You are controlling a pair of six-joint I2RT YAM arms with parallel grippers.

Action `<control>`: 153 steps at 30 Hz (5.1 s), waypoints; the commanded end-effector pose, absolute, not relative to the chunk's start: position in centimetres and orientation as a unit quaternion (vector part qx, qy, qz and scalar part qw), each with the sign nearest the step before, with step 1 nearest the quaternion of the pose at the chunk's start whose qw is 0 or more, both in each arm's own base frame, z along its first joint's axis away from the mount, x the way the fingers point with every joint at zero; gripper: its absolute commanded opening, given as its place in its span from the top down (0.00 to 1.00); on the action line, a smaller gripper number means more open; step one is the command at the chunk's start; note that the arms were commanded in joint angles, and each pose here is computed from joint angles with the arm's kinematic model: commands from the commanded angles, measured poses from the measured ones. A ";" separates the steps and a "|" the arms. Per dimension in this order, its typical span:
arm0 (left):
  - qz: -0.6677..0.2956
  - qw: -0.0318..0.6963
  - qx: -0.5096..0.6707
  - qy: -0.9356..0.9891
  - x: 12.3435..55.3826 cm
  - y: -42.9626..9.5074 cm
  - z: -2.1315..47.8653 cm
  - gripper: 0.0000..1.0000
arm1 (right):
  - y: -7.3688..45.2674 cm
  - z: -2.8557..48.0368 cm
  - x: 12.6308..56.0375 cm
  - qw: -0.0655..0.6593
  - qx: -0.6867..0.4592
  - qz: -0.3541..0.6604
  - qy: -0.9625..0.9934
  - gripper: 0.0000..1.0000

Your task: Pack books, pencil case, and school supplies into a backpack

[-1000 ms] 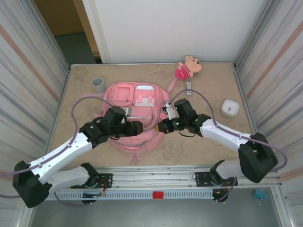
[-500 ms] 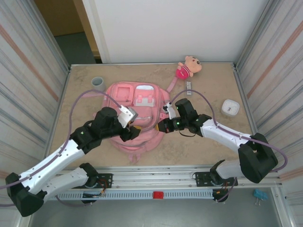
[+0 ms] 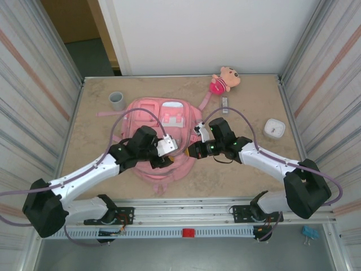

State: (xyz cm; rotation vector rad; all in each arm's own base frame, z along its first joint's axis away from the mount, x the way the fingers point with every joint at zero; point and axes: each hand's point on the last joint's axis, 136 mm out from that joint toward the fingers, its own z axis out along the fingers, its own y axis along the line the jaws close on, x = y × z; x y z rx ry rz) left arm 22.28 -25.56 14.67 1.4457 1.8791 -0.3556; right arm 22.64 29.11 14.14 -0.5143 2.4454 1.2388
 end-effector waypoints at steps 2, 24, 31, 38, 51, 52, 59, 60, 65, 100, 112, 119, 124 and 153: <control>-0.093 0.380 0.609 0.690 23.3 -26.1 14.4 0.51 | 29.5 15.7 22.5 0.181 -0.184 0.465 0.847 1.00; -0.125 0.371 0.676 0.624 19.0 -25.4 14.8 1.00 | 22.5 10.8 29.3 0.240 -0.015 0.294 0.925 1.00; -0.148 0.392 0.672 0.610 18.4 -25.9 16.4 1.00 | 21.3 8.9 32.5 0.277 0.034 0.248 0.928 1.00; -0.180 0.382 0.679 0.600 17.1 -26.2 16.4 1.00 | 21.5 8.8 36.0 0.314 0.058 0.257 0.912 1.00; -0.158 0.396 0.656 0.622 18.3 -25.8 16.5 1.00 | 22.7 10.3 40.1 0.334 0.058 0.291 0.894 1.00; -0.144 0.401 0.647 0.632 18.9 -25.6 16.4 1.00 | 23.0 10.9 40.0 0.335 0.052 0.301 0.892 0.99; -0.092 0.428 0.574 0.692 23.0 -24.3 16.3 1.00 | 22.2 14.6 37.6 0.367 0.034 0.321 0.872 0.57; -0.094 0.432 0.562 0.699 23.5 -24.2 16.4 1.00 | 21.8 14.8 37.0 0.367 0.033 0.321 0.873 0.55; -0.127 0.450 0.545 0.696 23.5 -24.9 17.5 0.58 | 20.9 14.3 33.2 0.341 0.028 0.330 0.880 0.52; 0.053 0.291 0.665 0.685 25.3 -17.8 11.3 0.22 | 21.3 15.3 28.2 0.369 -0.026 0.379 0.848 0.41; -0.073 0.436 0.619 0.649 25.0 -26.2 15.5 0.99 | 19.9 18.8 27.6 0.433 -0.041 0.370 0.821 0.39; -0.097 0.456 0.601 0.649 26.2 -28.4 16.6 1.00 | 22.1 21.2 24.9 0.411 -0.075 0.417 0.807 0.41; -0.103 0.479 0.578 0.652 26.7 -28.7 17.6 1.00 | 24.1 20.6 22.3 0.392 -0.085 0.441 0.803 0.44; -0.249 0.502 0.628 0.540 25.1 -32.1 22.1 1.00 | 30.0 9.9 20.7 0.289 -0.074 0.412 0.861 0.49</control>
